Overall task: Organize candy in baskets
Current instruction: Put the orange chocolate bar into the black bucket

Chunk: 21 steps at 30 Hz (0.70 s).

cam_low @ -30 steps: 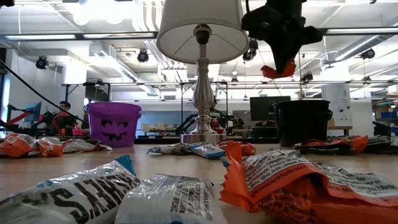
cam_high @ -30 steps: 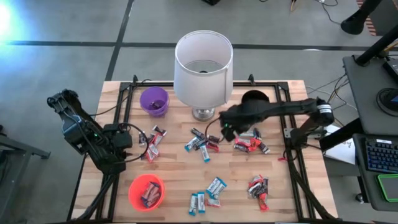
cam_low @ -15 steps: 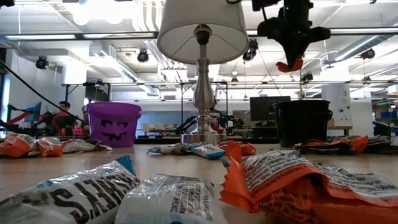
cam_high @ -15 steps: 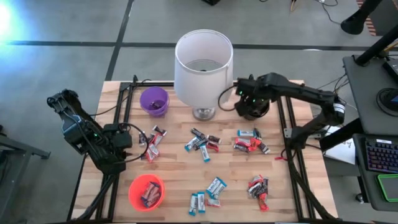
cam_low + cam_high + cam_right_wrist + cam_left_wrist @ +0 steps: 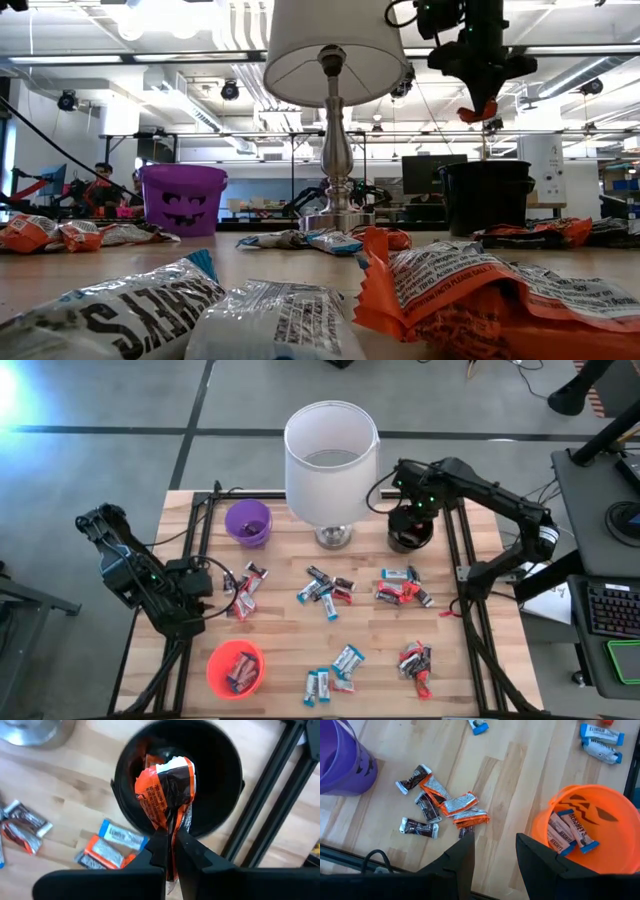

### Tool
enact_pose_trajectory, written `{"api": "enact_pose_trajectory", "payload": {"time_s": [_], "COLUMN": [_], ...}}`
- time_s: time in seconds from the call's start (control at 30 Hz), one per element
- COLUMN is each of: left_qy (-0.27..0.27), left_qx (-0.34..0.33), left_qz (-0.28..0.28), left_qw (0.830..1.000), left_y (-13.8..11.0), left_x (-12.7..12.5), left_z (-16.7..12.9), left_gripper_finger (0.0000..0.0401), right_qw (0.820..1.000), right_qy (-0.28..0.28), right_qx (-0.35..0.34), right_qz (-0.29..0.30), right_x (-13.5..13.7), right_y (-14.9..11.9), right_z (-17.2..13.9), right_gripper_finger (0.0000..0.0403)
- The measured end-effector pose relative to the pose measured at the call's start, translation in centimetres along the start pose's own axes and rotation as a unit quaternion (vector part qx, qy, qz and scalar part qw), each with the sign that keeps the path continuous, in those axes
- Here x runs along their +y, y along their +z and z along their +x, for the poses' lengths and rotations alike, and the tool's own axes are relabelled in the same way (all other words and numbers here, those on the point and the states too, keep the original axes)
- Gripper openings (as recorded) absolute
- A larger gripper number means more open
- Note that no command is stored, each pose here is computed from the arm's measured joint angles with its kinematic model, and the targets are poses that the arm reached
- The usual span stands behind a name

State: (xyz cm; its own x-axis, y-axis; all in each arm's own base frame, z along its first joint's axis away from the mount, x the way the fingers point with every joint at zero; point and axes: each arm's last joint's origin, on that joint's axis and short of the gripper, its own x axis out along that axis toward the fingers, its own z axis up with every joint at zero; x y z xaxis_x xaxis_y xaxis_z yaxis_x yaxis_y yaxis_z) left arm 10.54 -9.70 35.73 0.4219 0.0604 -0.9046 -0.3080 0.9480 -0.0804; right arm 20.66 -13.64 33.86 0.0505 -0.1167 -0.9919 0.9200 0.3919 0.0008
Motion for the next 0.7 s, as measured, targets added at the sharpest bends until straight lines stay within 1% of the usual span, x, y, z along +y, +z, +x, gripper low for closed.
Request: {"api": "enact_pose_trajectory", "payload": {"time_s": [0.33,0.5,0.7], "left_qy": [0.0,0.0,0.0], "left_qx": [-0.001,0.0,-0.001], "left_qz": [-0.001,-0.005,-0.011], "left_qw": [1.0,1.0,1.0], "left_y": [0.0,0.0,0.0], "left_x": [0.0,0.0,0.0], "left_z": [0.0,0.0,0.0], "left_gripper_finger": [0.0125,0.0125,0.0125], "right_qw": [0.999,0.999,1.0], "right_qy": [-0.023,-0.019,-0.025], "right_qx": [0.027,0.022,0.0], "right_qz": [-0.018,-0.032,-0.019], "right_x": [-0.5,-0.7,-2.1], "right_y": [-0.6,-0.7,-0.8], "right_z": [-0.1,-0.4,-1.2], "right_gripper_finger": [0.0013,0.0013,0.0013]}}
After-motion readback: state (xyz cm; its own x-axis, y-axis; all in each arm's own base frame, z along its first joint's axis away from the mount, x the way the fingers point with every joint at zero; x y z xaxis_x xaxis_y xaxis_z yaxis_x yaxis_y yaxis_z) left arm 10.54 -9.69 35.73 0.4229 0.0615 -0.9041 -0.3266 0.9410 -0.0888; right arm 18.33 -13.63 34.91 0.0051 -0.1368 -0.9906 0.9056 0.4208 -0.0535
